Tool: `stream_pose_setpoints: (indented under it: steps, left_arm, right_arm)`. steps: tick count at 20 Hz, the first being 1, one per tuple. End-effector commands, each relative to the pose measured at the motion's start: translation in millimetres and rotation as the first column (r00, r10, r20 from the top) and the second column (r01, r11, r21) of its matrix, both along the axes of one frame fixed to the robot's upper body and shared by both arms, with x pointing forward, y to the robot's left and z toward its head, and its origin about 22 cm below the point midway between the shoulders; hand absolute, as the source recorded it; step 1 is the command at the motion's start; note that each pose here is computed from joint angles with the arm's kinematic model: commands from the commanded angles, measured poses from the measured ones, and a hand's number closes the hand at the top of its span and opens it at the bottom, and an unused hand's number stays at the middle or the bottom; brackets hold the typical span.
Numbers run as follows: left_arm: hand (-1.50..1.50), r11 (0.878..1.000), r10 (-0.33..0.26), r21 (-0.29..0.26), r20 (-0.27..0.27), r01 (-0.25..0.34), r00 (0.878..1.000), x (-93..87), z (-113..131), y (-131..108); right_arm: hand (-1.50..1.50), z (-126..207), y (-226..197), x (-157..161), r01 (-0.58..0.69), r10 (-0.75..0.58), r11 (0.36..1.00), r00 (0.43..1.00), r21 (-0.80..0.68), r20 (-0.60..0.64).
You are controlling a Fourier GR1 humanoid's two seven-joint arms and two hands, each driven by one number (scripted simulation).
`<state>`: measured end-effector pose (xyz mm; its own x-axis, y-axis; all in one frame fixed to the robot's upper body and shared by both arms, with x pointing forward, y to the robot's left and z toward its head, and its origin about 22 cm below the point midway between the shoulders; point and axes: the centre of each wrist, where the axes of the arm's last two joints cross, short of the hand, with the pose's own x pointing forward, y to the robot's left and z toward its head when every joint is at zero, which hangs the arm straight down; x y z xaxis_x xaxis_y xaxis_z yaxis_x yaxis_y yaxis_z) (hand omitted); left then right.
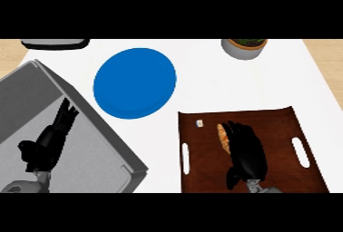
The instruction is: Pick the croissant from the tray and place it in the plate
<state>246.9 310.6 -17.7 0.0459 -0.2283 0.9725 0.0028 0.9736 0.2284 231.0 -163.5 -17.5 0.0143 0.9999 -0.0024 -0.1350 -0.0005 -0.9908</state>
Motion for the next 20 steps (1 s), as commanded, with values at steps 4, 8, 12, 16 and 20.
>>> stream_pose_setpoints:
  steps: [4, 8, 12, 16, 20]
  left_arm:
    - [0.0, 0.999, 0.01, -0.04, 0.013, -0.01, 1.0, -4.5, -10, -5]
    - [0.0, 0.999, -0.001, -0.046, 0.021, 0.002, 1.0, 12.1, -6, -22]
    - [0.0, 0.999, 0.008, -0.047, 0.008, -0.008, 1.0, 5.8, -4, -20]
    - [0.0, 0.999, -0.036, -0.03, 0.029, 0.037, 0.999, 21.4, 10, -15]
    - [0.0, 0.998, -0.041, -0.051, 0.01, 0.042, 0.999, 8.6, 0, -32]
  right_arm:
    - [1.5, -27, -6, 7, -0.082, 0.08, 0.996, 0.996, -0.04, -0.048]
    - [1.5, -29, -8, 11, -0.128, 0.127, 0.991, 0.992, -0.028, -0.024]
    - [1.5, -9, -31, 57, -0.136, 0.14, 0.986, 0.989, 0.1, -0.038]
    - [1.5, 30, -71, 110, -0.107, 0.146, 0.93, 0.986, 0.352, -0.086]
    - [1.5, 48, -91, 151, -0.165, 0.156, 0.929, 0.986, 0.331, 0.053]
